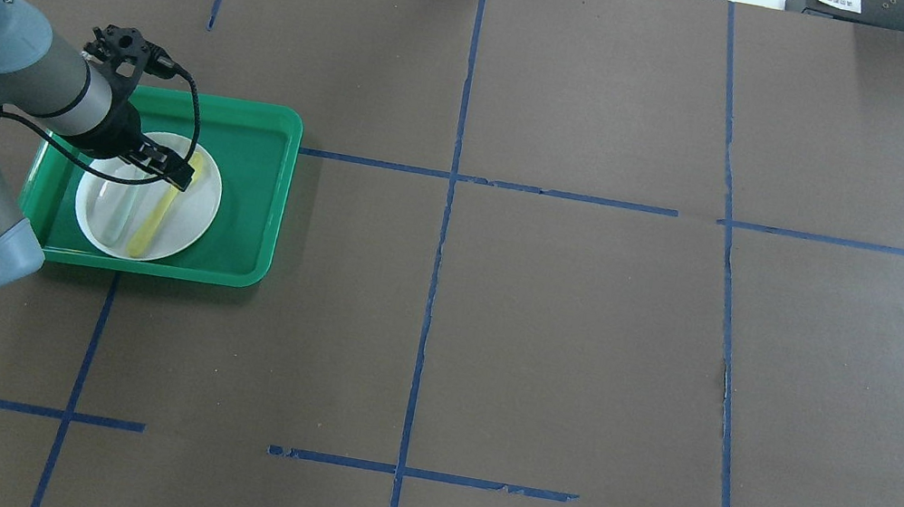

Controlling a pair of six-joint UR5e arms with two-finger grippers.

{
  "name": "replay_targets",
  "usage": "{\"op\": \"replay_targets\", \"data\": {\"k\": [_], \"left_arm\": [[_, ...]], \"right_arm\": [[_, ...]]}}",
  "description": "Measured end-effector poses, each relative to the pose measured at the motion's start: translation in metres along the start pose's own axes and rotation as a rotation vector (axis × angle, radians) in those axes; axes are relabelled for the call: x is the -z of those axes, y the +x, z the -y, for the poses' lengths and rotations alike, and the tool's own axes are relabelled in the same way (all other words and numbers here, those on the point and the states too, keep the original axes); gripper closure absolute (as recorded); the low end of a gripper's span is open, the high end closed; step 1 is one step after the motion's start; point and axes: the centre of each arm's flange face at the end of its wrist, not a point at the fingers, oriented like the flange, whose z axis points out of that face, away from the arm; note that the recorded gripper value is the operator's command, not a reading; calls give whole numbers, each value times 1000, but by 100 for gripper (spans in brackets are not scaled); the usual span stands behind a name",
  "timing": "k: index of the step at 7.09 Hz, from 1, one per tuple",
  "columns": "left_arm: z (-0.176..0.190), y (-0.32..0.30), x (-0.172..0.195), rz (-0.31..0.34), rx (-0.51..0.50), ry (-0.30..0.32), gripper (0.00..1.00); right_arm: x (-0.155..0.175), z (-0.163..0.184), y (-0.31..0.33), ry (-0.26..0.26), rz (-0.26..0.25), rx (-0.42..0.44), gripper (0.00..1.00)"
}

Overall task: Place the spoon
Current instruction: 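Move the left gripper over the yellow spoon on the white plate, then lower the left gripper and close it on the yellow spoon handle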

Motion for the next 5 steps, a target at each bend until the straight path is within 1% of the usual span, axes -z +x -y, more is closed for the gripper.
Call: {"op": "replay_targets", "data": {"k": [1, 5], "left_arm": [[-2, 0, -7, -5, -7, -3, 43], [-6, 3, -13, -10, -6, -11, 43]], "right_arm": [[0, 0, 0, 0, 0, 0, 0], [0, 0, 0, -1, 0, -1, 0]]}}
